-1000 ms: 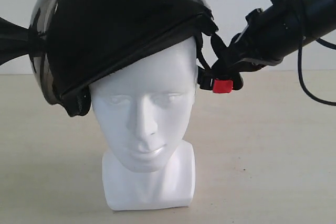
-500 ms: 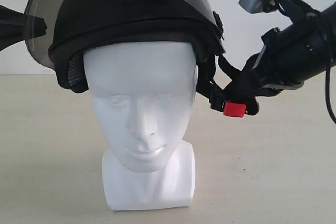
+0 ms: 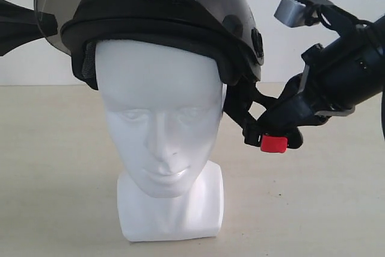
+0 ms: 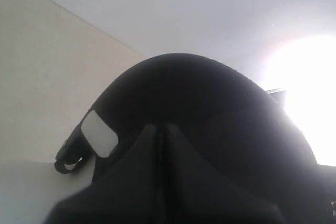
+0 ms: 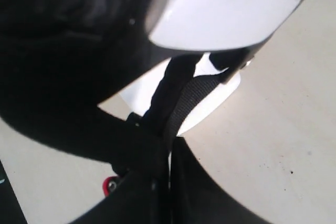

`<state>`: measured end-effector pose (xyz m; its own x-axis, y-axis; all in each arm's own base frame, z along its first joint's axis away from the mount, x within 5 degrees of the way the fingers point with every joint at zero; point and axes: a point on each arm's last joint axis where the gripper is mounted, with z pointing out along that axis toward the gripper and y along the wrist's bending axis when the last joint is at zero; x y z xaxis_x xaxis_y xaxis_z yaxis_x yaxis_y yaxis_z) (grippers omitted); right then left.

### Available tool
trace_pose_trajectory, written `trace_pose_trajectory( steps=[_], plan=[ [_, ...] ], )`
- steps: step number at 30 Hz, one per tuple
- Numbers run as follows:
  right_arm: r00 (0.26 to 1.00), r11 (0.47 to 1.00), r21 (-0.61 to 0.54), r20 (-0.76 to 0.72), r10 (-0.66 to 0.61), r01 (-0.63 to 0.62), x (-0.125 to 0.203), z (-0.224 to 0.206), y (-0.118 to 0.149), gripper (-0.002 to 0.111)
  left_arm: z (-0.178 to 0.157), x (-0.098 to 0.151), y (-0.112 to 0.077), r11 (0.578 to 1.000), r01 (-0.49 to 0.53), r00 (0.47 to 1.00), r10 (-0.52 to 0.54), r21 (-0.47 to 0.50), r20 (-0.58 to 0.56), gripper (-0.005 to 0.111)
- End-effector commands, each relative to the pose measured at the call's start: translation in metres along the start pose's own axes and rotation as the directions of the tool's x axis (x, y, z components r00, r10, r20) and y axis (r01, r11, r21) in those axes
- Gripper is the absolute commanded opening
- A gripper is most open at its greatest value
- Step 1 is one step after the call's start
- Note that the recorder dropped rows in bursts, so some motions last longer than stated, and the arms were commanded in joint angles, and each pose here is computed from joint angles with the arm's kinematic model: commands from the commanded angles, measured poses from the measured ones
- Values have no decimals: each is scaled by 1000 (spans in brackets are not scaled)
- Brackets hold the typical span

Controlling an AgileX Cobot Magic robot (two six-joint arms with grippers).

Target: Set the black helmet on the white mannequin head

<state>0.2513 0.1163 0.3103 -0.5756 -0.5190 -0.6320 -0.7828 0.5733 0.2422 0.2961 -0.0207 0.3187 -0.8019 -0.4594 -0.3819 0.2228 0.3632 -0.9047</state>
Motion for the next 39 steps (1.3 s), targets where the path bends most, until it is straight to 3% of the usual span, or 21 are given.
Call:
trace_pose_trajectory(
  steps=[1, 4, 6, 11, 13, 22, 32, 39],
  plan=[
    [1000, 1000, 22, 27, -3, 3, -1, -3, -1, 0, 0, 2, -8, 999, -24, 1000, 24, 33, -13, 4],
    [999, 1000, 25, 34, -1, 0, -2, -3, -1, 2, -1, 2, -8, 999, -24, 1000, 24, 38, -19, 4],
    [999, 1000, 26, 39, 1, -2, -2, -3, -1, 11, -1, 2, -8, 999, -28, 999, 29, 38, -18, 4],
    [999, 1000, 27, 45, 5, -6, -2, -3, -2, 47, -1, 3, -8, 999, -33, 999, 33, 31, -26, 4],
    [999, 1000, 29, 46, 5, -6, -3, -3, -2, 54, -1, 3, -7, 999, -37, 999, 38, 24, -33, 4],
    [995, 998, 46, 92, 43, -47, -5, -14, 4, 54, -1, 5, -6, 999, -43, 998, 44, 17, -47, 4],
    [987, 992, 105, 155, 51, -68, 0, -57, 36, 53, -1, 5, -8, 999, -39, 998, 41, 36, -56, 4],
    [932, 940, 207, 302, 203, -272, 1, -83, 41, 32, -8, -7, -14, 997, -70, 998, 70, 42, -10, 4]
  ],
)
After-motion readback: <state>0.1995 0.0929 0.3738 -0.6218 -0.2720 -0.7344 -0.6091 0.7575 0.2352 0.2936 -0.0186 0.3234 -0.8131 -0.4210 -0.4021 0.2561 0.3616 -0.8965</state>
